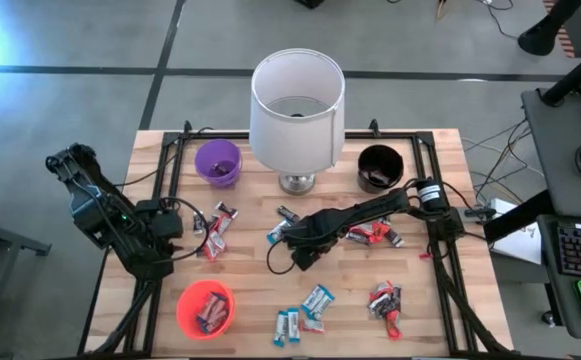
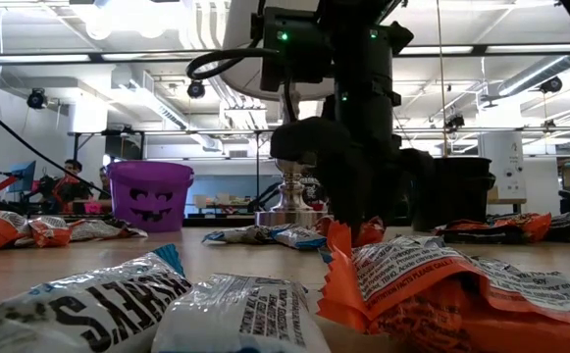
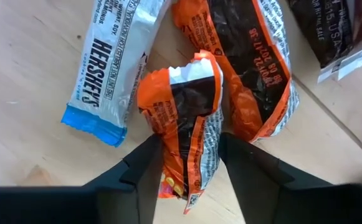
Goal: Organize candy in baskets
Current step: Put the orange chocolate bar into the black bucket
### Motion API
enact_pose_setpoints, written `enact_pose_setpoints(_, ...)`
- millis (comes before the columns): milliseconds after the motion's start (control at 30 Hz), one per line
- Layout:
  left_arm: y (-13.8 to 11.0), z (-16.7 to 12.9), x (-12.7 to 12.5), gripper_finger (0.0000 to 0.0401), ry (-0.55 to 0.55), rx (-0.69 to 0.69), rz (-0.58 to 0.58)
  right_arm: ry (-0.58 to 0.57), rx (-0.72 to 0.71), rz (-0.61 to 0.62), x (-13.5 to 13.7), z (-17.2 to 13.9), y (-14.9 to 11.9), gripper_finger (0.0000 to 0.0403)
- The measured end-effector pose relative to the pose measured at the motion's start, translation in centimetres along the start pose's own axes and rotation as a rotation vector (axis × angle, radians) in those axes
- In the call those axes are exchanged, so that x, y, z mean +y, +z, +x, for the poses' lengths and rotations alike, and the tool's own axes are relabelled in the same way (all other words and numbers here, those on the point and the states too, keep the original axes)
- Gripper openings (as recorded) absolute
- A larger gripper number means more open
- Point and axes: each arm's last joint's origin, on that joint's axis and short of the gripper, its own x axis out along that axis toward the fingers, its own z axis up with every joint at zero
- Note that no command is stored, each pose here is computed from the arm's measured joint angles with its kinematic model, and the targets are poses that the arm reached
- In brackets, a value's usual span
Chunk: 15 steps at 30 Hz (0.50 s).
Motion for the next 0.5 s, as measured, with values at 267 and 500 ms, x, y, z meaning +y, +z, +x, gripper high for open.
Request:
enact_pose_setpoints(267,0.0,0.0,0.0,0.0125,0.0,0.0,0.0,0.003,0.002,-0.016,-0.1,-0.1,-0.1,0.002)
enact_pose_setpoints(500,0.0,0.0,0.0,0.0125,0.0,0.0,0.0,0.057,0.012,-0.038,-0.3,-2.7,-0.8,0.0013)
